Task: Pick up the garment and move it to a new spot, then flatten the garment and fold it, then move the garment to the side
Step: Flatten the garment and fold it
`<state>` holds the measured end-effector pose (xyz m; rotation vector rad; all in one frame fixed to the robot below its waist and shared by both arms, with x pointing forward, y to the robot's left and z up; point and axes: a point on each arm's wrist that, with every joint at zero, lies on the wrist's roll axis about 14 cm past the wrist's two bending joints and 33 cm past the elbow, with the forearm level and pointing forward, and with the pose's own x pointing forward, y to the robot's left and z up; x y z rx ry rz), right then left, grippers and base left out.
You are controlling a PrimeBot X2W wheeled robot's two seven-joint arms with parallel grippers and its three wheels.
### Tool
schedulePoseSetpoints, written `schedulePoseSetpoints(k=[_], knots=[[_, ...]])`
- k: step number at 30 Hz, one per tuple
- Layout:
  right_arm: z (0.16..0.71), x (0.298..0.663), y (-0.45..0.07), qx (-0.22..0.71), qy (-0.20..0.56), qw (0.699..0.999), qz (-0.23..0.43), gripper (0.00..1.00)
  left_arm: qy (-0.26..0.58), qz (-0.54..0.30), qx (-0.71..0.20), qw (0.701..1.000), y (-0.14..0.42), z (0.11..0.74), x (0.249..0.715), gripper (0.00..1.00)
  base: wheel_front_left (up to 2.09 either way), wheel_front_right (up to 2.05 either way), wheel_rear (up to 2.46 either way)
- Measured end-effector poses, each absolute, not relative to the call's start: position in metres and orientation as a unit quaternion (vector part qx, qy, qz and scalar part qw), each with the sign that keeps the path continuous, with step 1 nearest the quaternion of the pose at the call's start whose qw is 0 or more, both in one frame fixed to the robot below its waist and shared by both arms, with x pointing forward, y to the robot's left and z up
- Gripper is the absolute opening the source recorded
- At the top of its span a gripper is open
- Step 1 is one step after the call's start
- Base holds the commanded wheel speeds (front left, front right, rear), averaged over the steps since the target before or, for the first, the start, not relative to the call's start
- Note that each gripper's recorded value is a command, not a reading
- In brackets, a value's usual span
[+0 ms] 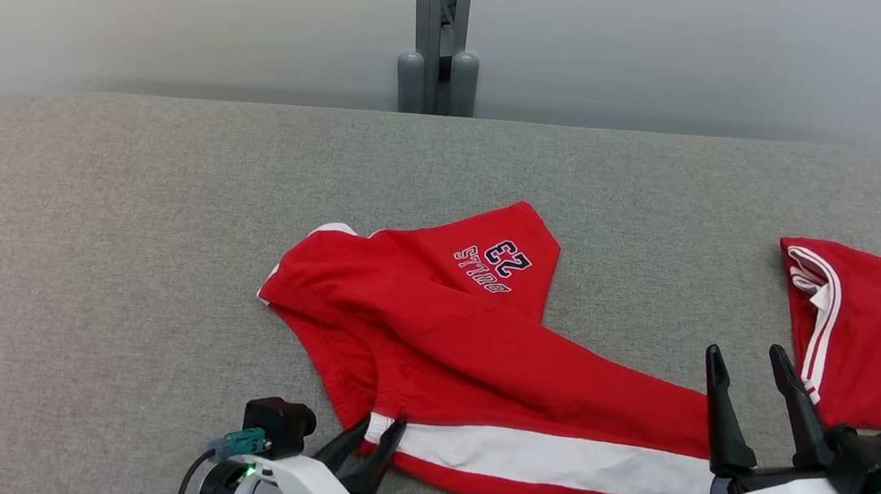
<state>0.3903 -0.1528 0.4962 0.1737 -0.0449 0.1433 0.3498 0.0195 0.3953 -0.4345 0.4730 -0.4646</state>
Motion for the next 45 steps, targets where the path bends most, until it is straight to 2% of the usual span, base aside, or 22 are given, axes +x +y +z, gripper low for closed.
schedulePoseSetpoints(k=[1, 11, 26, 41, 42, 43, 45], knots=[[0.496, 0.390, -0.153, 0.087, -0.022, 0.993, 0.071, 1.00, 0.232, -0.227, -0.214, 0.922, 0.019, 0.395, 0.349, 0.00, 0.00, 0.00, 0.00], [0.480, 0.386, -0.166, 0.081, 0.002, 0.995, 0.051, 1.00, 0.195, -0.211, -0.224, 0.931, 0.034, 0.407, 0.355, 0.00, 0.00, 0.00, 0.00], [0.403, 0.335, -0.162, 0.159, 0.125, 0.979, 0.024, 1.00, 0.176, -0.199, -0.227, 0.937, 0.045, 0.411, 0.354, 0.00, 0.00, 0.00, 0.00], [0.393, 0.326, -0.149, 0.184, 0.150, 0.970, 0.050, 1.00, 0.176, -0.198, -0.229, 0.937, 0.045, 0.411, 0.354, 0.00, 0.00, 0.00, 0.00], [0.393, 0.326, -0.149, 0.184, 0.152, 0.970, 0.051, 0.95, 0.176, -0.198, -0.229, 0.937, 0.045, 0.411, 0.354, 0.00, 0.00, 0.00, 0.00], [0.392, 0.325, -0.149, 0.184, 0.153, 0.970, 0.052, 0.61, 0.176, -0.198, -0.229, 0.937, 0.045, 0.411, 0.354, 0.00, 0.00, 0.00, 0.00], [0.392, 0.325, -0.148, 0.186, 0.153, 0.969, 0.054, 0.24, 0.175, -0.197, -0.227, 0.937, 0.046, 0.411, 0.354, 0.00, 0.00, 0.00, 0.00]])
